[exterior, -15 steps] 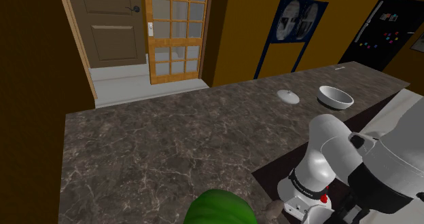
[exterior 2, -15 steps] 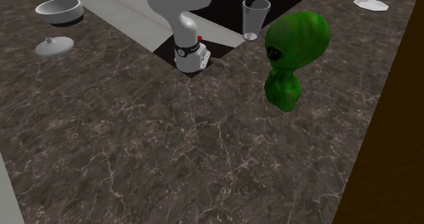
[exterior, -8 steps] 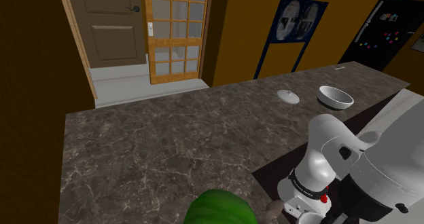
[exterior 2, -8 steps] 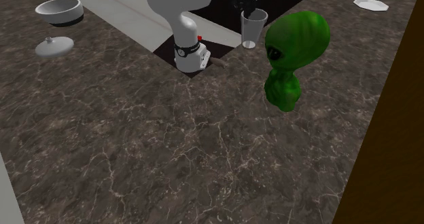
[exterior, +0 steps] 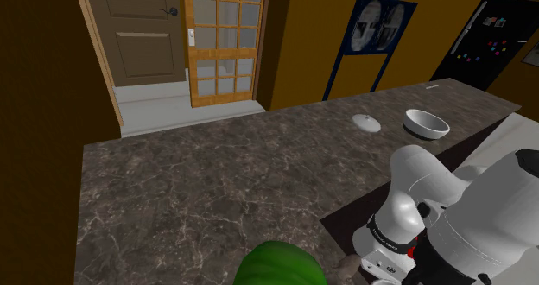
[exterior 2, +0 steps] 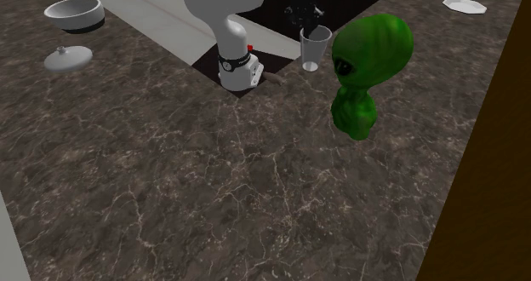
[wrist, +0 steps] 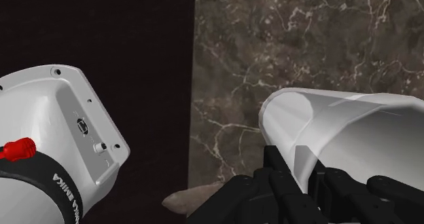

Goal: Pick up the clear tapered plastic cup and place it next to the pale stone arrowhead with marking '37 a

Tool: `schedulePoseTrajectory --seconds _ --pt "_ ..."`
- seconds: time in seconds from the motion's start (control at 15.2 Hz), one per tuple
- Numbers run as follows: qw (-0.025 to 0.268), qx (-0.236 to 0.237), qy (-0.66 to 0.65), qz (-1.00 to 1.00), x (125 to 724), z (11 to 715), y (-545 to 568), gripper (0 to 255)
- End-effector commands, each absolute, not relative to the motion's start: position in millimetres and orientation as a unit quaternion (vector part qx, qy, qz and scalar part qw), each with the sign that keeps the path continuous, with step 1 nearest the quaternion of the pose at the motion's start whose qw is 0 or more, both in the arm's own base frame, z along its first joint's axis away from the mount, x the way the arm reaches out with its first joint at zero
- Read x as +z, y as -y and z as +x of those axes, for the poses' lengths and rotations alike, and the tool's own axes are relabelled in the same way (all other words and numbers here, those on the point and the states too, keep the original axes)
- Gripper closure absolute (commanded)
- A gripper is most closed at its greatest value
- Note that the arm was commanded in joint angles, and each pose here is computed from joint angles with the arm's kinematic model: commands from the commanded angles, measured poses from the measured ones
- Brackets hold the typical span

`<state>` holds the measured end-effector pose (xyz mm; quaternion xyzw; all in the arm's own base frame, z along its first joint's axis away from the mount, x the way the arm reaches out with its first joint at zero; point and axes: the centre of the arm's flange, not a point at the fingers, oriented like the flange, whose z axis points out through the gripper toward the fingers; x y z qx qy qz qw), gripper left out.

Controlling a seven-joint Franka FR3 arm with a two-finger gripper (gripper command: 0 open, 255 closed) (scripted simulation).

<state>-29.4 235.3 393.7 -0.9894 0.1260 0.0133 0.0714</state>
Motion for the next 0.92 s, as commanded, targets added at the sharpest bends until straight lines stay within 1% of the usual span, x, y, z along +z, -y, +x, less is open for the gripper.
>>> schedulePoseTrajectory --seconds 0.0,0.13,0.66,0.73,0.86 --pt "0.072 0.013 -0.126 -0.989 384 -29 -235 255" --pt "0.072 0.013 -0.126 -0.989 373 -29 -235 255" --pt "0.072 0.013 -0.126 -0.989 373 -29 -235 255" --pt "0.072 0.013 -0.126 -0.989 373 -29 -235 0" --pt "0.072 0.013 -0.126 -0.989 373 -29 -235 0"
